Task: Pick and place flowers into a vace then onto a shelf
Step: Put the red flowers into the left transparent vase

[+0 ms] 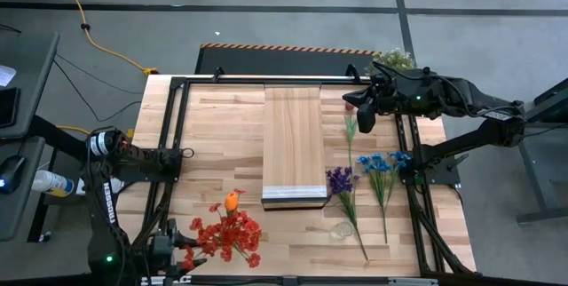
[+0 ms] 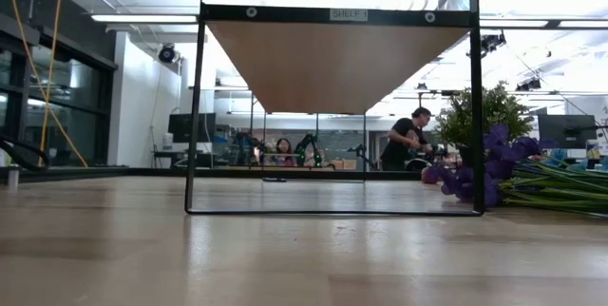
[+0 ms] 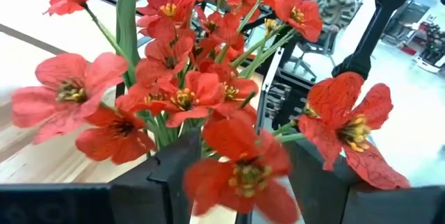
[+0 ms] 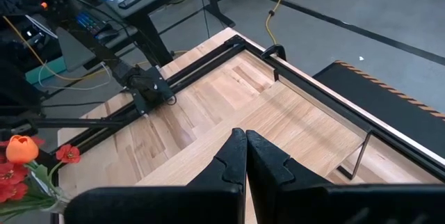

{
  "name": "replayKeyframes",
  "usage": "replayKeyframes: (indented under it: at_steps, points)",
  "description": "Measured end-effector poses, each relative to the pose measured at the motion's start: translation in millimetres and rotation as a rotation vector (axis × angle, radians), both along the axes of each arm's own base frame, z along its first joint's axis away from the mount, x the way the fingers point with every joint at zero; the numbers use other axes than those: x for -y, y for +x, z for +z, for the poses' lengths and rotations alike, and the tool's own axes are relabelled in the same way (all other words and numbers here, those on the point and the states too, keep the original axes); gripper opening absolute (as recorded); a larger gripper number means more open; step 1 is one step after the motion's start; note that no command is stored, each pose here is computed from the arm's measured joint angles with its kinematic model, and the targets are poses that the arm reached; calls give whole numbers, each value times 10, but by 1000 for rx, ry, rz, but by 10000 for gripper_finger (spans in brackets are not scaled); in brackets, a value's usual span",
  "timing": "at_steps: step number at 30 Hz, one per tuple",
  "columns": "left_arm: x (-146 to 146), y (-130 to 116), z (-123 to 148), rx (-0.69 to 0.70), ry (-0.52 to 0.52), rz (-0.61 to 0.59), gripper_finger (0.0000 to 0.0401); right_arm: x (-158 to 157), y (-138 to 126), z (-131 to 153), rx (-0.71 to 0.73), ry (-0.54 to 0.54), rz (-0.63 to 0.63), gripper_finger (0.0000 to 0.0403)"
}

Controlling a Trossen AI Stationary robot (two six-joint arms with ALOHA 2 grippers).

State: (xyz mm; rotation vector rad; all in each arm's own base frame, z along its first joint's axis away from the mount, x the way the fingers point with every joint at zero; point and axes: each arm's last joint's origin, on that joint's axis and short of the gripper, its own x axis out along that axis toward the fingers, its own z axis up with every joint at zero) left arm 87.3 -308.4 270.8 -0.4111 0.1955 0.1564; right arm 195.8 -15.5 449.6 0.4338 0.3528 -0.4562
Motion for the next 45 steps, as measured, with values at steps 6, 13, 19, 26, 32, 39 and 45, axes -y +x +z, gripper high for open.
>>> replayKeyframes:
  at_steps: [6,13,19,26,32,39,45]
  points:
    - [-1,-3,7,1,-4,-1,233,0,0,0,0,0,-1,0]
    - [26,1,16,4,-49,-2,232,1,0,0,0,-1,-3,0]
    - [66,64,16,-58,-126,-15,232,1,0,0,0,-1,-5,0]
    - [102,128,187,-145,-157,-59,232,3,-1,0,-1,-6,-10,0]
    - [158,133,404,-189,-147,-127,232,4,0,0,-1,-8,-12,0]
    - [206,130,588,-271,-212,-205,232,4,0,0,-1,-9,-13,0]
    - [224,127,725,-292,-261,-234,232,4,0,0,-1,-8,-13,0]
